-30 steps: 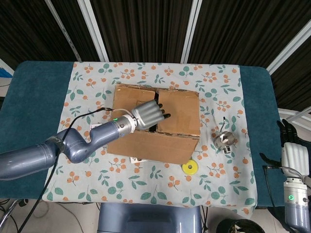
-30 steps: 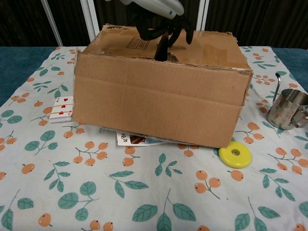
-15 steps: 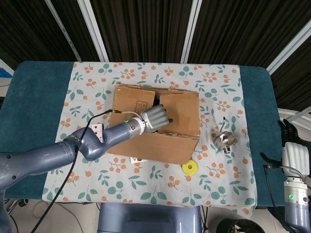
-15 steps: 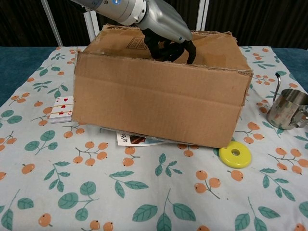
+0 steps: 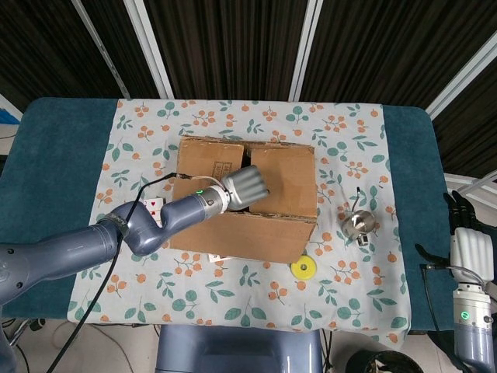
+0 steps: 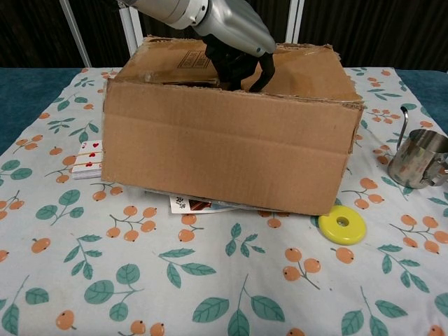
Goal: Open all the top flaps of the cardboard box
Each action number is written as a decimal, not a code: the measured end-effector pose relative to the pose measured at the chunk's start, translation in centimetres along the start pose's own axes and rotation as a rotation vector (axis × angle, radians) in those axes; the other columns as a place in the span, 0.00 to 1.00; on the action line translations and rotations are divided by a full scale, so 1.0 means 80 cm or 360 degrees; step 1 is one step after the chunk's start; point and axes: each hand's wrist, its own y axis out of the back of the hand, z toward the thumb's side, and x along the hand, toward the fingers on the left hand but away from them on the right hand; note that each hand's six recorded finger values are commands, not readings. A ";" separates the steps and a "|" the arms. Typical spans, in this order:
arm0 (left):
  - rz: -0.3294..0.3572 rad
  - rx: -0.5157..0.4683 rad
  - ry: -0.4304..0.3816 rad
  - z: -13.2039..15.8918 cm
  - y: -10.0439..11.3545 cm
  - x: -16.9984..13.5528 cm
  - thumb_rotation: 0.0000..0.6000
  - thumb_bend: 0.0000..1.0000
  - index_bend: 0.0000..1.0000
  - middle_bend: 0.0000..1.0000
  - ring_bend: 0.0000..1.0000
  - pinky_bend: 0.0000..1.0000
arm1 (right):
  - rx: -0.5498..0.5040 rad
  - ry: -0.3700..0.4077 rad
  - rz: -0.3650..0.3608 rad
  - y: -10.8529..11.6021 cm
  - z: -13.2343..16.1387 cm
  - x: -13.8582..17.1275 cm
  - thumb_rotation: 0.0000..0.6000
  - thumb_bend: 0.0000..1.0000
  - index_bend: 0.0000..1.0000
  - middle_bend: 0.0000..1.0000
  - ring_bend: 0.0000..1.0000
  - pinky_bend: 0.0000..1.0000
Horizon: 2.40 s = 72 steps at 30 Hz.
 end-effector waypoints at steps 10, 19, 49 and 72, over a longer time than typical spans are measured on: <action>0.0040 0.0033 0.0039 -0.018 0.020 -0.017 1.00 1.00 0.40 0.70 0.52 0.52 | -0.0019 -0.0010 0.0005 -0.001 -0.001 0.000 1.00 0.22 0.00 0.00 0.00 0.23; 0.0069 0.0077 0.0108 -0.047 0.041 -0.053 1.00 1.00 0.41 0.70 0.52 0.52 | -0.0036 -0.0010 0.0018 -0.003 0.001 0.001 1.00 0.22 0.00 0.00 0.00 0.23; -0.0209 -0.0045 0.0513 -0.118 -0.065 -0.279 1.00 1.00 0.40 0.70 0.51 0.52 | -0.0077 -0.0025 0.0028 -0.005 0.004 0.004 1.00 0.22 0.00 0.00 0.00 0.23; 0.0159 -0.0751 0.1109 -0.092 -0.210 -0.384 1.00 0.25 0.00 0.00 0.00 0.00 | 0.0039 0.0011 0.0030 0.005 0.014 -0.004 1.00 0.22 0.00 0.00 0.00 0.23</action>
